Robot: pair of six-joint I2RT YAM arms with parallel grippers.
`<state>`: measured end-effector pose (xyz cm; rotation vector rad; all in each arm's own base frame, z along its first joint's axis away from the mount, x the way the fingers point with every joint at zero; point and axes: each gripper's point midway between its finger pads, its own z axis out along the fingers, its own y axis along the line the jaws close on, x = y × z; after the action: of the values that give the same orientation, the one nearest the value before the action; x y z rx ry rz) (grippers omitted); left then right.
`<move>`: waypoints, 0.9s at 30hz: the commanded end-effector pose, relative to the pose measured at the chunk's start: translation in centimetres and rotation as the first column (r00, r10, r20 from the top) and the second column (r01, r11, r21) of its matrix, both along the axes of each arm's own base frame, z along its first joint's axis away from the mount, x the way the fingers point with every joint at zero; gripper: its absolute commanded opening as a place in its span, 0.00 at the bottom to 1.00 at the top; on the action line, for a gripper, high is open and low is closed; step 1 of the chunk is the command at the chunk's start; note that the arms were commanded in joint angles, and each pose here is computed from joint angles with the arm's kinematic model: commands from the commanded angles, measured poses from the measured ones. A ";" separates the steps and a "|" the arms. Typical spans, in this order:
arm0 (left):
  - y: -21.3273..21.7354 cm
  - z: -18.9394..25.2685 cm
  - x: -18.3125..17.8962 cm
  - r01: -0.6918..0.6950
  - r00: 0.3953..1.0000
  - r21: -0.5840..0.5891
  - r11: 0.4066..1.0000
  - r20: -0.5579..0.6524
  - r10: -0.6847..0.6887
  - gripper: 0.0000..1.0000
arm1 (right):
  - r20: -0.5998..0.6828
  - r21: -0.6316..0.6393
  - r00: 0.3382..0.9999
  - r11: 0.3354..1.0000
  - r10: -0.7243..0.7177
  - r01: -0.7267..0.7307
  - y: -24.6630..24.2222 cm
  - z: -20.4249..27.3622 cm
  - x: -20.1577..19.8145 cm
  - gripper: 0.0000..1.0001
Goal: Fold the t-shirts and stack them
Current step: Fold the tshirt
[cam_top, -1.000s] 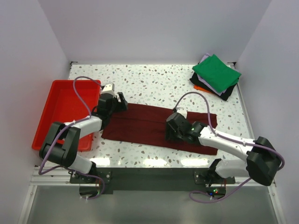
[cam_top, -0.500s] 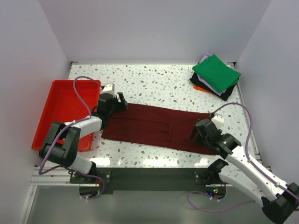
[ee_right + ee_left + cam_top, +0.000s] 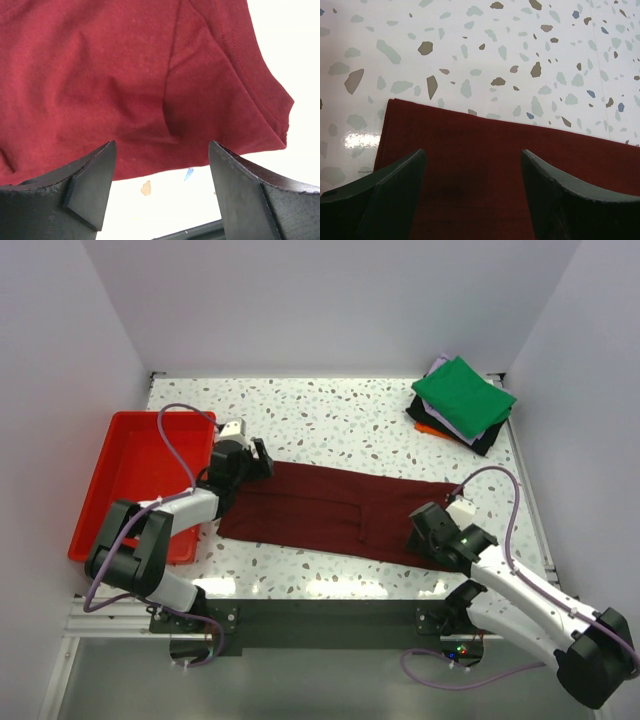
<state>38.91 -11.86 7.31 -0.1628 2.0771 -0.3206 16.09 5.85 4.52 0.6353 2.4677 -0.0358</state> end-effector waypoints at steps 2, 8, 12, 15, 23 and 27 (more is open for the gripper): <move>0.3 0.9 0.7 0.002 0.999 0.009 1.000 0.043 -0.002 0.81 | 0.102 0.013 0.993 0.999 -0.052 0.051 0.2 0.3 2.2 0.76; 0.4 0.7 0.7 -0.002 0.999 0.013 1.000 0.038 0.001 0.81 | 0.137 0.033 0.990 0.999 -0.042 0.038 0.6 -0.2 2.8 0.64; 0.4 0.7 0.6 -0.002 0.999 0.013 1.000 0.038 0.001 0.81 | 0.133 0.024 0.991 0.999 -0.033 0.030 0.4 -0.4 2.7 0.54; 0.4 0.6 0.6 -0.002 0.999 0.012 1.000 0.036 0.002 0.81 | 0.136 0.038 0.990 0.999 -0.027 0.022 0.6 -0.4 2.6 0.42; 0.4 0.7 0.6 -0.001 0.999 0.011 1.000 0.037 0.001 0.81 | 0.103 0.082 0.994 0.996 0.025 -0.034 1.9 -0.2 2.2 0.13; 0.4 0.6 0.6 0.000 0.999 0.010 1.000 0.036 -0.001 0.81 | 0.062 0.117 0.994 0.988 0.094 -0.100 3.6 0.6 2.3 0.04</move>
<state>38.92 -11.83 7.31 -0.1636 2.0770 -0.3202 17.33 7.64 3.44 0.5952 2.4470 0.0814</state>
